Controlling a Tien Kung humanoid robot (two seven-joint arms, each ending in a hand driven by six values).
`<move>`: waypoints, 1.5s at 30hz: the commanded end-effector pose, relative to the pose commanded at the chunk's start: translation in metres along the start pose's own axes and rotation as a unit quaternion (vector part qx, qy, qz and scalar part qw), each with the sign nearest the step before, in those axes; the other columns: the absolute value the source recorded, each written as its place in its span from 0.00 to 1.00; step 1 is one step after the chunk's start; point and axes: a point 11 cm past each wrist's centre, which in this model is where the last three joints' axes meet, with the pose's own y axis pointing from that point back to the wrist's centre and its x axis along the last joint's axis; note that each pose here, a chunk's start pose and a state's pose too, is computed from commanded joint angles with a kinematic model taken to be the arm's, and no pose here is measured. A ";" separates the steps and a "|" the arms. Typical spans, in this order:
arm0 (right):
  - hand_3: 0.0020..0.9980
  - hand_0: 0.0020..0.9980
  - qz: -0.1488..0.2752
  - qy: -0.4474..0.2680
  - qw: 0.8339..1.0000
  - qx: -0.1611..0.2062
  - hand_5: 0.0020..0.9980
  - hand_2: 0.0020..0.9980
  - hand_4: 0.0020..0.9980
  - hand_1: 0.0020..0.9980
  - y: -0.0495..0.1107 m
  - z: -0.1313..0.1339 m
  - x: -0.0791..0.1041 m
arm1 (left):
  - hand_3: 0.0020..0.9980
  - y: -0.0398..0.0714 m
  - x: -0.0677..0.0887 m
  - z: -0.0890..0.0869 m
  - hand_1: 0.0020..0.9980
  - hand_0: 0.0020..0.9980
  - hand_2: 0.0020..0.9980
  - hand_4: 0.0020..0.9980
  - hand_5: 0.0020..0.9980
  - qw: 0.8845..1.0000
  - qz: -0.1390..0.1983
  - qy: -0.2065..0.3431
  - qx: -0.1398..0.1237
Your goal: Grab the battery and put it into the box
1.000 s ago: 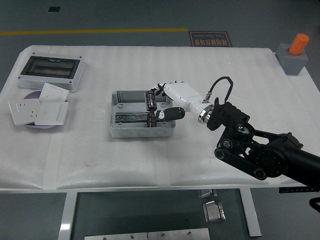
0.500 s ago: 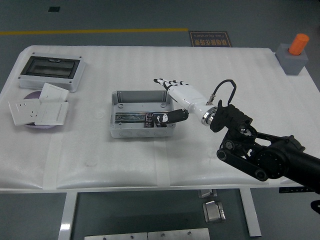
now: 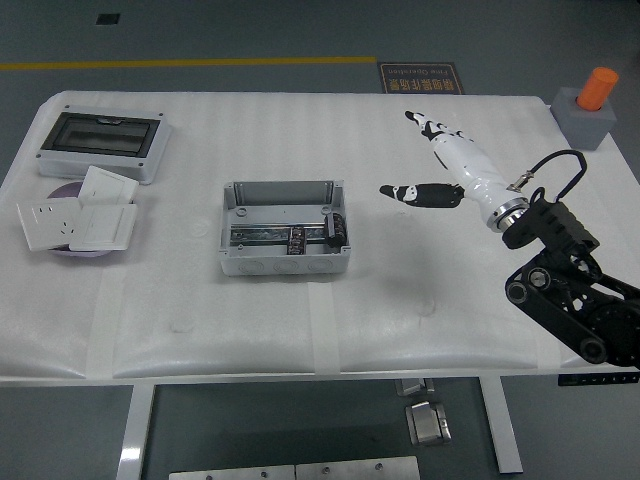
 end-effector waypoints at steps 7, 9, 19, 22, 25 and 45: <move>1.00 0.96 0.088 -0.085 0.992 -0.043 0.55 0.88 0.97 0.84 0.009 0.044 0.048 | 0.46 -0.001 -0.004 -0.005 0.62 0.59 0.38 0.49 0.48 1.000 -0.003 0.000 0.009; 1.00 0.96 0.109 -0.111 0.987 -0.051 0.55 0.88 0.97 0.84 0.012 0.053 0.058 | 0.46 -0.001 -0.005 -0.006 0.62 0.59 0.38 0.49 0.48 1.000 -0.004 0.000 0.012; 0.98 0.90 0.187 -0.187 0.962 -0.071 0.54 0.85 0.96 0.81 0.029 0.080 0.094 | 0.47 -0.001 -0.004 -0.008 0.62 0.59 0.38 0.49 0.48 1.000 -0.002 -0.001 0.020; 0.98 0.90 0.194 -0.192 0.959 -0.072 0.54 0.85 0.96 0.81 0.031 0.081 0.097 | 0.47 -0.001 -0.005 -0.008 0.62 0.59 0.38 0.49 0.48 1.000 -0.003 -0.001 0.021; 0.98 0.90 0.198 -0.196 0.958 -0.071 0.54 0.85 0.96 0.81 0.033 0.081 0.098 | 0.47 -0.002 -0.006 -0.010 0.62 0.60 0.39 0.49 0.48 1.000 -0.003 -0.003 0.024; 1.00 0.89 0.213 -0.201 0.952 -0.082 0.54 0.85 0.95 0.80 0.053 0.091 0.099 | 0.47 -0.001 0.005 -0.017 0.62 0.60 0.39 0.49 0.50 0.999 0.004 -0.002 0.033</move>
